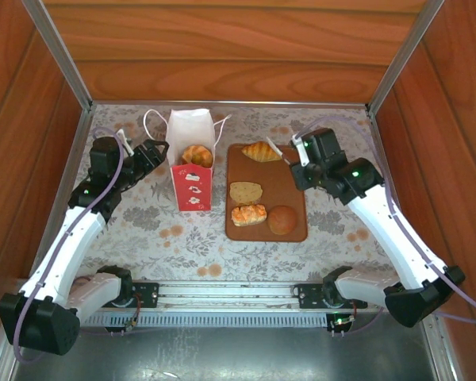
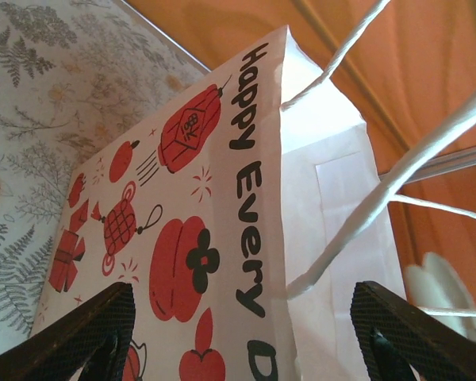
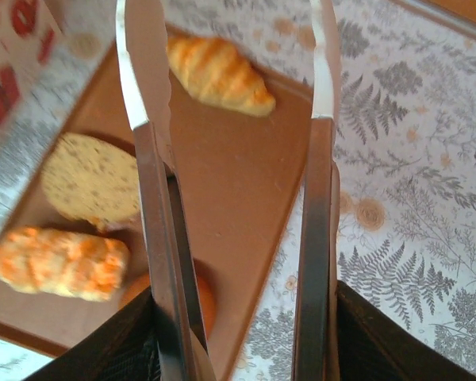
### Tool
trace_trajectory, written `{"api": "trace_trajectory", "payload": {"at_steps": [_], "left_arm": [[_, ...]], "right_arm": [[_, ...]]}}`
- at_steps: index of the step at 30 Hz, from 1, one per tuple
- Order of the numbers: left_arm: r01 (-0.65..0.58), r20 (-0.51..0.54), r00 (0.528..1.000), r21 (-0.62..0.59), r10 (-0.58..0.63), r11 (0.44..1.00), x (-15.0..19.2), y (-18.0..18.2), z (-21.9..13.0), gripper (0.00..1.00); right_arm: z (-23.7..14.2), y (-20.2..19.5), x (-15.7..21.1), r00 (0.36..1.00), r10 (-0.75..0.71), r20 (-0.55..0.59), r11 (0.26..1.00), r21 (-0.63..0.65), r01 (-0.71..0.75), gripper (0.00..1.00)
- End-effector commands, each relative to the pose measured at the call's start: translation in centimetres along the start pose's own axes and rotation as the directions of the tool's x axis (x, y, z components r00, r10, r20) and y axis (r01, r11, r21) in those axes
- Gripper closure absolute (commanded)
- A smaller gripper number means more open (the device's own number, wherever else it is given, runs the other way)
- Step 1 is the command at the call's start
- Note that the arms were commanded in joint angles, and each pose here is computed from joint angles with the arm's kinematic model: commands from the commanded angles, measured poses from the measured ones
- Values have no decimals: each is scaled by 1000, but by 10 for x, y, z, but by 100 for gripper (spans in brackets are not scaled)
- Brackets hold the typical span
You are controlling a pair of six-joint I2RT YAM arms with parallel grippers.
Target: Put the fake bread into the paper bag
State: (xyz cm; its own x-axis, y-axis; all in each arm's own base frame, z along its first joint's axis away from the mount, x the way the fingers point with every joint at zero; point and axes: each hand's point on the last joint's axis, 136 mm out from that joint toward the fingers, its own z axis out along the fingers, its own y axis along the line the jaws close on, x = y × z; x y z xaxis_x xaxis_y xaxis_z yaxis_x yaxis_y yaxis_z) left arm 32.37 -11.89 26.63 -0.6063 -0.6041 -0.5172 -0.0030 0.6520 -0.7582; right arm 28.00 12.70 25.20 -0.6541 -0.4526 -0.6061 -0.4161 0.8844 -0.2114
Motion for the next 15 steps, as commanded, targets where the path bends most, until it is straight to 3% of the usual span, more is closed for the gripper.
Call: {"api": "trace_trajectory", "payload": {"at_steps": [1,15], "left_arm": [[-23,28,999,-1,23,1000,-2,0,-7,23],[-51,34,998,-2,51,999,3,5,-12,17]], "right_arm": [[14,-6,-17,991,-92,99,995,49,87,46],[99,-7,-6,920,-383,-87,910,137,392,43]]}}
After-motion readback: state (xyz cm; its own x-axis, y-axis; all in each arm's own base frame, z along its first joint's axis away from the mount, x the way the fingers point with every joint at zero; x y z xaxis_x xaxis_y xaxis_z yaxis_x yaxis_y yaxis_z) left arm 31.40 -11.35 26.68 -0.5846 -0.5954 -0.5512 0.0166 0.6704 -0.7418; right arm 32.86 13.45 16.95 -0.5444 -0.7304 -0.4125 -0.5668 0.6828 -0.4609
